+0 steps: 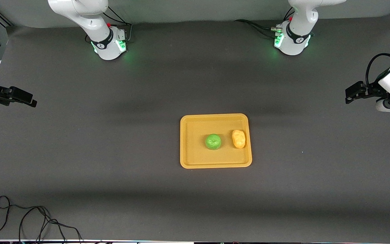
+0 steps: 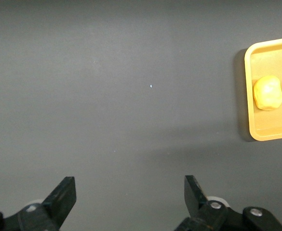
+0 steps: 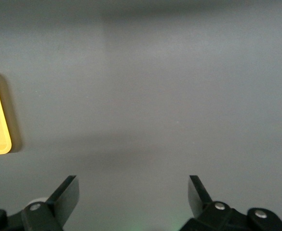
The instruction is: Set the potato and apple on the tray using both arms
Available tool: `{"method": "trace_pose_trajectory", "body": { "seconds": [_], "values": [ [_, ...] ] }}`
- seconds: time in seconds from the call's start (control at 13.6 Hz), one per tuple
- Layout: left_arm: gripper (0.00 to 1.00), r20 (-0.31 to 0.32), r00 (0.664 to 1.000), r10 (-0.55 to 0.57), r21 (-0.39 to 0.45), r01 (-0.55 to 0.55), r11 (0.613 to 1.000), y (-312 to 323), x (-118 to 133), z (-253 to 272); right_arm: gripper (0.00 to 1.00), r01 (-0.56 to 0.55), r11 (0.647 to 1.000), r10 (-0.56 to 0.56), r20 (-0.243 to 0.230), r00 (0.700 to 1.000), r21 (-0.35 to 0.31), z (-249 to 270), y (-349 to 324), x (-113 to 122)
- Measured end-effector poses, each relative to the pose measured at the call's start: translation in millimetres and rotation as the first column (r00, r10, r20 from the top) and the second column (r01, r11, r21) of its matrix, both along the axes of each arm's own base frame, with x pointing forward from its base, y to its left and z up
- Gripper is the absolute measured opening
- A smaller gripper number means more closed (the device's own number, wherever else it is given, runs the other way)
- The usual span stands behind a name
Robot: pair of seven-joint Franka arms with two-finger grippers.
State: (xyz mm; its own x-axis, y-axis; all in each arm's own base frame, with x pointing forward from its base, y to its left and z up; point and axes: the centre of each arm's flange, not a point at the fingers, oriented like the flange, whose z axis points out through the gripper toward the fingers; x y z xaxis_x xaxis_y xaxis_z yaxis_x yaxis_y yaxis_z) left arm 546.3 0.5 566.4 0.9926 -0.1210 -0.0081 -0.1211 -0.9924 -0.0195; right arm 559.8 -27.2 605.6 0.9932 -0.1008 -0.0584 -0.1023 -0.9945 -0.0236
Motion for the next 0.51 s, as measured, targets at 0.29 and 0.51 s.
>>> {"method": "trace_pose_trajectory", "body": {
  "seconds": [0.29,0.51],
  "values": [
    [1.0,0.001,1.0,0.0,0.0,0.0,1.0,0.1,-0.6,1.2,1.0,-0.01,1.0,0.01,0.002,1.0,-0.001,0.8,5.0,-0.1],
    [1.0,0.0,1.0,-0.006,0.0,0.006,1.0,-3.6,-0.7,1.1,1.0,-0.009,1.0,0.009,0.001,1.0,-0.002,0.7,4.6,-0.1]
  ]
}}
